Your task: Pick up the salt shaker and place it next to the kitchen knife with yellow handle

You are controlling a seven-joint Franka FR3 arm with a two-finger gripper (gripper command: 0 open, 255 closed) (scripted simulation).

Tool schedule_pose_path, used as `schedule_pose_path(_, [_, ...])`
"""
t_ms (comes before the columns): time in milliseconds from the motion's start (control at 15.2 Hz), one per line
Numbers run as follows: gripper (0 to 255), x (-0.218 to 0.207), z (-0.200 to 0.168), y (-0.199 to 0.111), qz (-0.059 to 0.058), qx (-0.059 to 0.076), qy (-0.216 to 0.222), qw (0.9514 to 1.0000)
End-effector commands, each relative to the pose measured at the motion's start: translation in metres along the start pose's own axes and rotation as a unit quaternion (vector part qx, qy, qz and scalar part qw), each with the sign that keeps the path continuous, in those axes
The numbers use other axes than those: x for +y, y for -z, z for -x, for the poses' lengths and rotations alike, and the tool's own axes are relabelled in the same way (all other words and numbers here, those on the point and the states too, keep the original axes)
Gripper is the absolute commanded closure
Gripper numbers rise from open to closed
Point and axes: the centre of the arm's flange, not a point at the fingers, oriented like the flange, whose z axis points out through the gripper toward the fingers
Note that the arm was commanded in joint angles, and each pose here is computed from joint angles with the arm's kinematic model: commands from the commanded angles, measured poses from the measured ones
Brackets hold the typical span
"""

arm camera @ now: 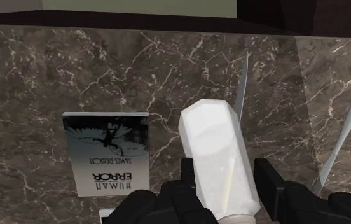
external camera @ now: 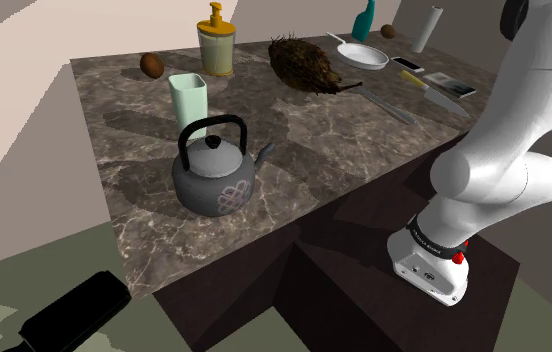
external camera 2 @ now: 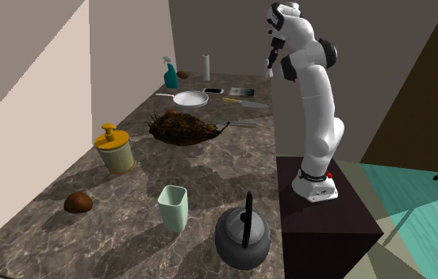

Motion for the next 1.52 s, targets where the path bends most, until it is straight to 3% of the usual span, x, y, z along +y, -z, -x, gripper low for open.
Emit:
schedule_pose_path(0, [255, 0.013, 0.007, -0.01, -0.002, 0.001, 0.001, 1.0])
schedule_pose_path(1452, [255, 0.026, 0.035, -0.122, -0.002, 0.001, 0.001, 1.0])
